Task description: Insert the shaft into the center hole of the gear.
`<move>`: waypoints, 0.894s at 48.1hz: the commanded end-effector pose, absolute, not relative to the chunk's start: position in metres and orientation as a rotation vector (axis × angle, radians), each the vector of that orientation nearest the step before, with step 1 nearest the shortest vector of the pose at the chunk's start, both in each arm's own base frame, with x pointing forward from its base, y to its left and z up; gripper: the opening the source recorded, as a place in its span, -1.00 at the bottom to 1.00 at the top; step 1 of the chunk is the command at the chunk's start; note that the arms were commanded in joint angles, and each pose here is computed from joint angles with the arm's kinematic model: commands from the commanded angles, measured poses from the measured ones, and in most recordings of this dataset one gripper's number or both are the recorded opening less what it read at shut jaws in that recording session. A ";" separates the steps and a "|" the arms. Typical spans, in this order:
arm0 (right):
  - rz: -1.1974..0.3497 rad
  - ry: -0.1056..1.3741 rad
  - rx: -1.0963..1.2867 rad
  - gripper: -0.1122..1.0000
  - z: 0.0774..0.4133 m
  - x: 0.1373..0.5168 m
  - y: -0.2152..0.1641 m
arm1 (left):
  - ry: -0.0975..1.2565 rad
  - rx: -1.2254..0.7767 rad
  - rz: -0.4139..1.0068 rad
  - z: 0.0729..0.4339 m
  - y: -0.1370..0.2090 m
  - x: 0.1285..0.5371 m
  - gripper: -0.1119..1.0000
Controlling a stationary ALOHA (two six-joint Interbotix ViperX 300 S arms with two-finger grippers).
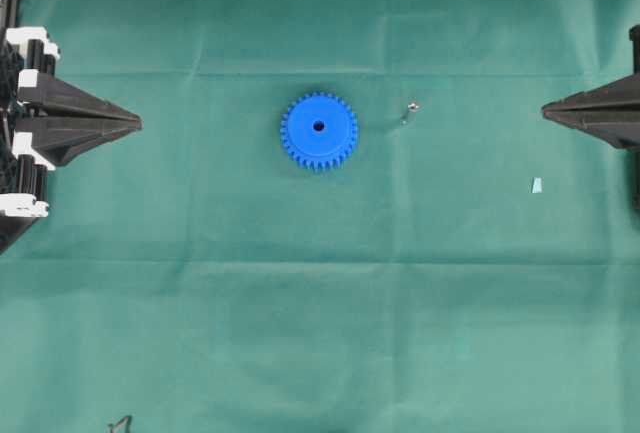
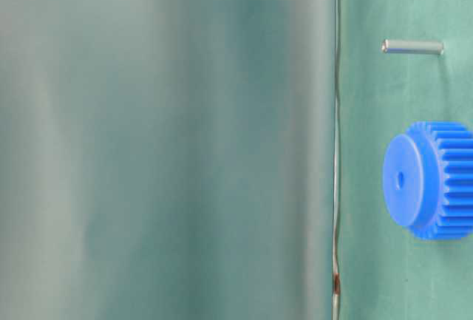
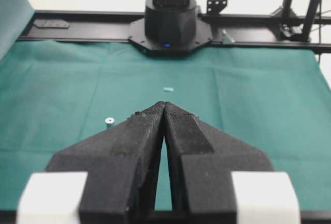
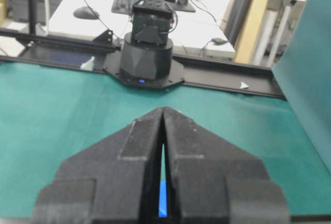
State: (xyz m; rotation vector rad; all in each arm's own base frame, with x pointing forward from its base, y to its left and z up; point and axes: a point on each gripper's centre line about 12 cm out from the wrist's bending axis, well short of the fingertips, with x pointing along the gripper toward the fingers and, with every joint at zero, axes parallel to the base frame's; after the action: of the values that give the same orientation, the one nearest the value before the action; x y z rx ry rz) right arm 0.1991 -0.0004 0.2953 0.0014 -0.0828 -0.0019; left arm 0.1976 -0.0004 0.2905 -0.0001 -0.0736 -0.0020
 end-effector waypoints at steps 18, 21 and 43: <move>-0.043 0.008 -0.008 -0.75 0.300 0.221 -0.010 | -0.064 0.007 -0.007 0.301 -0.001 0.201 -0.80; -0.059 0.026 -0.007 -0.75 0.299 0.229 -0.013 | -0.064 0.007 -0.007 0.302 -0.001 0.201 -0.80; -0.214 0.288 0.072 0.85 0.211 0.301 -0.059 | -0.063 0.007 -0.007 0.301 -0.001 0.201 -0.80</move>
State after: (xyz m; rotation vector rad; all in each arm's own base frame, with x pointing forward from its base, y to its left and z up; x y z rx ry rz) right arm 0.2889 -0.0492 0.2207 0.0477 0.2858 -0.1777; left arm 0.1986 -0.0007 0.2914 0.0057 -0.0383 -0.0050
